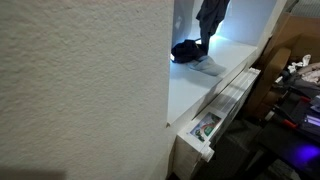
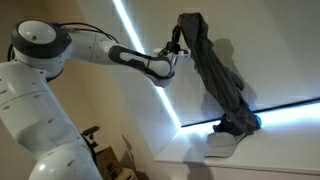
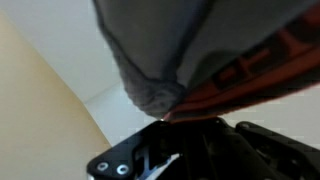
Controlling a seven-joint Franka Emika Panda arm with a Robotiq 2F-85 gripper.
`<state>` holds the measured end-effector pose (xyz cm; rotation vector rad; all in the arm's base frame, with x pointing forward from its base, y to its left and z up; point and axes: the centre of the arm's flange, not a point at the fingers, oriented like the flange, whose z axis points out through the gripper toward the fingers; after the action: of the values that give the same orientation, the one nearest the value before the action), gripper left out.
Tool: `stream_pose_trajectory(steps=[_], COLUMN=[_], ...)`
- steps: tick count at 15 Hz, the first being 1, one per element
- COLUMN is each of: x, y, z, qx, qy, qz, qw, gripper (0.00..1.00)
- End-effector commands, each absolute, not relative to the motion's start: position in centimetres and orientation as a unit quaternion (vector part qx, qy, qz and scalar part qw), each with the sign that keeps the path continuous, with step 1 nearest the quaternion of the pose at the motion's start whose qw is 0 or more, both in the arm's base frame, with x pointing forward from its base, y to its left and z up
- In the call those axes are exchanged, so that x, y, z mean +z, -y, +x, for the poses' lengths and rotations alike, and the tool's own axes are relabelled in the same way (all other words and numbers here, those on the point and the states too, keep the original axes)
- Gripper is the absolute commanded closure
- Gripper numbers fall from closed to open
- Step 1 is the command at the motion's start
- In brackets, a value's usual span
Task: Move the white hat to the left, put the black hat on top of it, and move the shirt to the right
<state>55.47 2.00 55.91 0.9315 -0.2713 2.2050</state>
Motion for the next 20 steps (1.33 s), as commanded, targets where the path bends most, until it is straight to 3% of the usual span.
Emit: stream_pose_trajectory(steps=[1,6,12,20], x=[55.7,56.0,55.0,54.1], y=[4.8,8.3,18.7,12.5], z=[55.5,54.4,52.7,50.8], qx=[0.873,0.841,0.805,0.75], qy=[0.074,0.105,0.158,0.119], qz=[0.326,0.366,0.515,0.644], qw=[0.356,0.385,0.247,0.093], gripper=[0.99,0.99,0.99,0.99])
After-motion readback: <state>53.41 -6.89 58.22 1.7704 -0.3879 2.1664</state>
